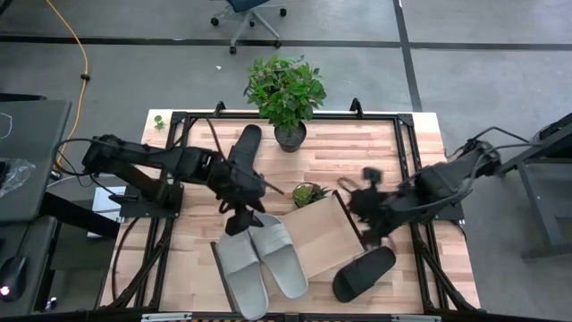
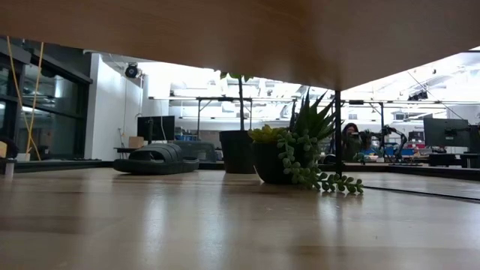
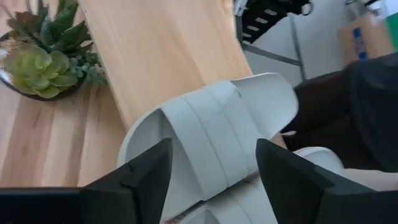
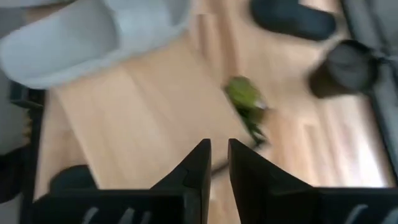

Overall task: Pick and place slides into the shelf
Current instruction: Adjust the gray slippers on the shelf

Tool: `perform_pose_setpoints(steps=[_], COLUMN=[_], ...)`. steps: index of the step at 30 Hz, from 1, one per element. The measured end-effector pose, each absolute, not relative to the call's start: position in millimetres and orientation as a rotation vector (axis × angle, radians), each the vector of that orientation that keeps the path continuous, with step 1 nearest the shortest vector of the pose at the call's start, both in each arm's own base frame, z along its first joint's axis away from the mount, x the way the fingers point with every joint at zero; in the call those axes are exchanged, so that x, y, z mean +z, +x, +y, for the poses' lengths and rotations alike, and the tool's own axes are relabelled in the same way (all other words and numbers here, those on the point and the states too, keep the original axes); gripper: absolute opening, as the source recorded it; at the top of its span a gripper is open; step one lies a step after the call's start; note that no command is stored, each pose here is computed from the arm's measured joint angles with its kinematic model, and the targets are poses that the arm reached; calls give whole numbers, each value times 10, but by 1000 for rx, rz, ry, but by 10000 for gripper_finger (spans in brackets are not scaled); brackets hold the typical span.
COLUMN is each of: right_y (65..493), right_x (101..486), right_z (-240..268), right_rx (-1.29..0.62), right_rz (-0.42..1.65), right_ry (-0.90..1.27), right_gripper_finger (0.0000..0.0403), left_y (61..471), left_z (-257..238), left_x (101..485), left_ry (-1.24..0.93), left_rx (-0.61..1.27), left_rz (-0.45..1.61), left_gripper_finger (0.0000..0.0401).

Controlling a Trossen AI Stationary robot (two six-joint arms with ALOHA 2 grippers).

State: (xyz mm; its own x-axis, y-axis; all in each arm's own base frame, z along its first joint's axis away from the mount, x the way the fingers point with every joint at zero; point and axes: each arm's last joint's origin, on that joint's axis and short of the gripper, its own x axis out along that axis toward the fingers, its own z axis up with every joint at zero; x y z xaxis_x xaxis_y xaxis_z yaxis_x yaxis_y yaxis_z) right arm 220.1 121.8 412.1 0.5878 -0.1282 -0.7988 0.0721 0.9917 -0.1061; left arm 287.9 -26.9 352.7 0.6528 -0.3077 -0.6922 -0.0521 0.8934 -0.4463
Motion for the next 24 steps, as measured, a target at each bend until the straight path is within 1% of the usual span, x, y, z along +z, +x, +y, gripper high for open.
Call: perform_pose_setpoints(steps=[6, 12, 17, 24], right_y=[1640, 1230, 1053, 988], right_x=[4372, 4570, 4650, 4677], right_z=[956, 688, 533, 476], right_rx=[-277, -346, -370, -387], right_rz=[822, 657, 586, 555], right_ry=[-57, -48, -72, -82], right_gripper_finger=[46, 47, 46, 46], left_y=[2897, 3023, 3141, 3217], left_z=[-18, 108, 97, 97], left_x=[3507, 3345, 3189, 3074], left_ry=[-569, -685, -743, -774], left_rx=[-199, -244, -291, -307], left_rz=[872, 945, 1011, 1057], left_gripper_finger=[229, 230, 230, 230])
